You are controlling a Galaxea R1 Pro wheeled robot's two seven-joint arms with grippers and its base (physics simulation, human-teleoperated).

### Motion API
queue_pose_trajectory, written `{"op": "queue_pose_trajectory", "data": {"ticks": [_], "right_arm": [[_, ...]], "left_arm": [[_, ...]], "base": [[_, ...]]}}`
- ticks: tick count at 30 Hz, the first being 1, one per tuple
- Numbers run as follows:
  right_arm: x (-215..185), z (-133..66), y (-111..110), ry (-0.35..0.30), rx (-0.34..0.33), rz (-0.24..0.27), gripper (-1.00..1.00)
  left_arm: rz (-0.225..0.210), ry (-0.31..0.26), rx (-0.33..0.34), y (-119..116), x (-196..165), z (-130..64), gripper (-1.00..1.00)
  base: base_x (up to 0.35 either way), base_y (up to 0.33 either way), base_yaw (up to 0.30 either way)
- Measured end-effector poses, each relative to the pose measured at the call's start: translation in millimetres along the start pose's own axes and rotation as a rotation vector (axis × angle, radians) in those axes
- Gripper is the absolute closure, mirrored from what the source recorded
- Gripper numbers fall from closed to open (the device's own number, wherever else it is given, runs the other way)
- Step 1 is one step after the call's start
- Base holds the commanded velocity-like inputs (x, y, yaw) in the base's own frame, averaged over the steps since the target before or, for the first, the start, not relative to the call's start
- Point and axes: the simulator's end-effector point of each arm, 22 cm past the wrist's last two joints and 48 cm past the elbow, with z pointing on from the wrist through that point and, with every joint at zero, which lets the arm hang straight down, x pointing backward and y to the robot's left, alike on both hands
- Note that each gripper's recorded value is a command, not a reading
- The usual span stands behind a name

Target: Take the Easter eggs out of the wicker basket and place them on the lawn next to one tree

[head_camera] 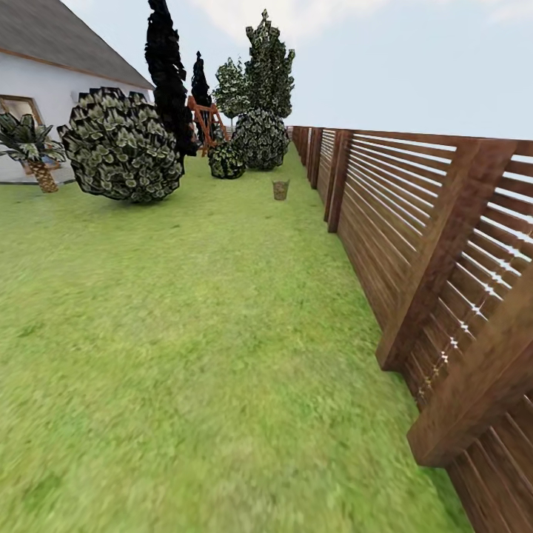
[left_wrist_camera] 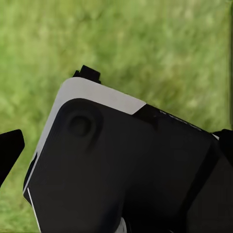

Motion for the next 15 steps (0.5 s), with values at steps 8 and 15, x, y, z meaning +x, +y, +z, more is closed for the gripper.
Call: {"op": "queue_pose_trajectory", "data": {"ticks": [8, 15], "right_arm": [[0.3, -0.1, 0.0, 0.001, 0.0, 0.0, -1.0], [0.0, 0.0, 0.0, 0.0, 0.0, 0.0, -1.0]], "left_arm": [[0.0, 0.0, 0.0, 0.0, 0.0, 0.0, -1.0], [0.0, 0.0, 0.0, 0.0, 0.0, 0.0, -1.0]], "base": [[0.333, 0.0, 0.0], [0.333, 0.0, 0.0]]}}
